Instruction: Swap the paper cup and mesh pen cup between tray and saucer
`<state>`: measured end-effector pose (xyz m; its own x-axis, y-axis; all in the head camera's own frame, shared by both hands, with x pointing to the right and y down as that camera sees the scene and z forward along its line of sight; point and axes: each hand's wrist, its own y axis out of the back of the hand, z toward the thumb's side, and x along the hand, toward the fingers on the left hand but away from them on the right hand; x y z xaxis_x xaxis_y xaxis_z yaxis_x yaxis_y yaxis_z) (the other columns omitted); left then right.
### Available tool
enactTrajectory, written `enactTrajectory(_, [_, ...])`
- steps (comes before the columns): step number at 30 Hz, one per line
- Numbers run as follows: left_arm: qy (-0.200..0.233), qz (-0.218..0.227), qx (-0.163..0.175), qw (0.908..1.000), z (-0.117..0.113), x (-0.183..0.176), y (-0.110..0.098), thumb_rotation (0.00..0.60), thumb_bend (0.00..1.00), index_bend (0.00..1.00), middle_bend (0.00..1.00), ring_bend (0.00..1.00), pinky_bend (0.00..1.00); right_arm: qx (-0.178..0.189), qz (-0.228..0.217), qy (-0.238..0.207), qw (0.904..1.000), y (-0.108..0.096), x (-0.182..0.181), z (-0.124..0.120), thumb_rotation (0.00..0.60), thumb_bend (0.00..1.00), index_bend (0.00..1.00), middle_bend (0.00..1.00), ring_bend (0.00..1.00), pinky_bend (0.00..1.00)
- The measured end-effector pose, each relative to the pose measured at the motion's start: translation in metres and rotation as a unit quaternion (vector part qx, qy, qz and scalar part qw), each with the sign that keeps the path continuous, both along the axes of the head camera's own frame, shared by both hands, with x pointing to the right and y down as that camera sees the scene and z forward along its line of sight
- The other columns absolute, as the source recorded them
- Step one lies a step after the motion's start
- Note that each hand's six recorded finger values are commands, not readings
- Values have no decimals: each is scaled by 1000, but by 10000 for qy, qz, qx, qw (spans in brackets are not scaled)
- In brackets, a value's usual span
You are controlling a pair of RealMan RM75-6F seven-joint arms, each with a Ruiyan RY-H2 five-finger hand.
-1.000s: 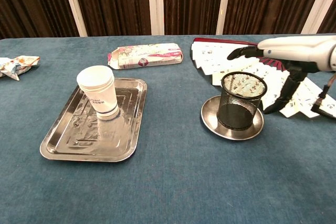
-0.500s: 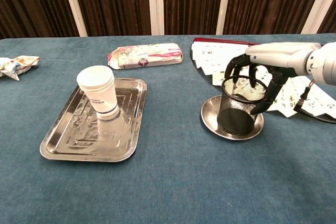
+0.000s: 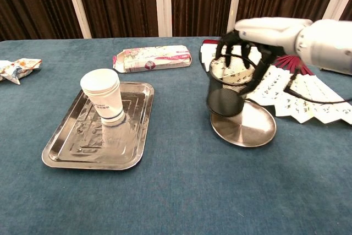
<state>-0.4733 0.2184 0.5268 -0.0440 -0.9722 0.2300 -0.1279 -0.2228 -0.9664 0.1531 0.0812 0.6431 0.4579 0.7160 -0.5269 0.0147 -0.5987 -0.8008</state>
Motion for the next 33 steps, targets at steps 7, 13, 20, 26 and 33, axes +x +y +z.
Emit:
enactTrajectory(7, [-20, -116, -26, 9999, 2, -7, -4, 600, 116, 190, 0, 0, 158, -48, -128, -202, 9997, -20, -47, 6, 600, 37, 486, 437, 532, 314])
enactTrajectory(13, [-26, -196, -70, 9998, 3, -13, -8, 600, 116, 190, 0, 0, 159, -131, -54, -147, 9998, -31, -68, 24, 600, 37, 439, 437, 506, 266])
enactTrajectory(20, [8, -206, -112, 9997, 3, -16, -10, 600, 116, 190, 0, 0, 159, -313, -65, 101, 9994, -30, -74, 52, 600, 1, 0, 29, 27, 0])
enactTrajectory(26, [-4, -168, -138, 9998, 3, -15, -9, 600, 116, 186, 0, 0, 159, -458, -289, 315, 9980, -23, -72, 55, 600, 0, 0, 0, 0, 0])
enactTrajectory(33, [61, -19, -110, 9999, 4, -10, -11, 600, 100, 170, 0, 0, 159, -11, -80, 301, 9995, -35, -47, 9, 600, 0, 0, 0, 0, 0])
